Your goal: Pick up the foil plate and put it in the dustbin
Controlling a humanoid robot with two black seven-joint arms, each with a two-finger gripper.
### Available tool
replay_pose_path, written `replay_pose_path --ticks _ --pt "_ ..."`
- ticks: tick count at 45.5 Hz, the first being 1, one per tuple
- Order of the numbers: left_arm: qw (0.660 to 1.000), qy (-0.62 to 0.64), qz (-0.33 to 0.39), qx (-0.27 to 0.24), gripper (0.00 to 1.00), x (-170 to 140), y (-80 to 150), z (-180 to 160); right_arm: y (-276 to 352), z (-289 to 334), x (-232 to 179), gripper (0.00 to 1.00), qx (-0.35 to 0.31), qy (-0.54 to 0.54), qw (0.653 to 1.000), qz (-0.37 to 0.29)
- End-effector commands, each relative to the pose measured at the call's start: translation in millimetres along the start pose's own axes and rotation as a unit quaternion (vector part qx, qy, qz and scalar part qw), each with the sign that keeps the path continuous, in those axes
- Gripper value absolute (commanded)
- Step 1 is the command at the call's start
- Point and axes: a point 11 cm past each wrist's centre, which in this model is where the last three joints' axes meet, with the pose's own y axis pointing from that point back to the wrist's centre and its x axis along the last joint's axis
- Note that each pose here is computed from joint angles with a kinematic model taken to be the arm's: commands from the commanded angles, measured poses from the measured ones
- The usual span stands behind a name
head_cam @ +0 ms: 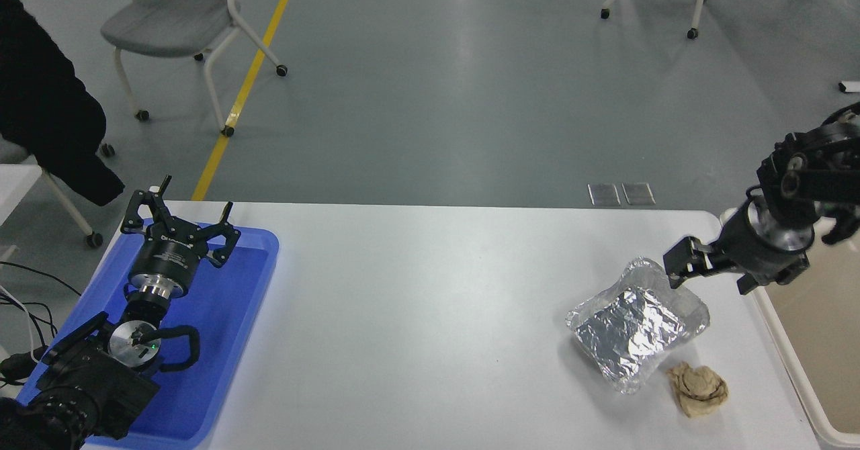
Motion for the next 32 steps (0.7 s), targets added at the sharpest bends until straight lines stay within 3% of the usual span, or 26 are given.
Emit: replay_pose_path --ticks 1,13,24,28,32 --pt "1.000 0.000 0.000 0.000 1.00 0.1 0.0 0.1 -63.3 25.7 -29.2 1.00 -0.026 -0.054 0.998 0.001" --pt "1.000 0.001 -0.001 0.000 1.00 -0.7 -0.4 -0.2 -94.0 -0.5 -48.7 1.00 -0.001 -0.078 0.997 -0.001" --pt "1.000 0.000 0.000 0.001 1.00 0.1 0.0 0.0 -98.7 -23.8 -41.4 1.00 0.018 -0.088 0.996 0.023" --pt "1.000 0.001 -0.001 0.001 1.00 -0.7 -0.4 -0.4 -99.1 -26.7 -39.2 0.95 0.018 -0.089 0.995 0.031" --pt "1.000 0.000 0.000 0.001 1.00 0.1 0.0 0.0 -99.6 -28.5 -39.1 0.79 0.018 -0.087 0.996 0.033"
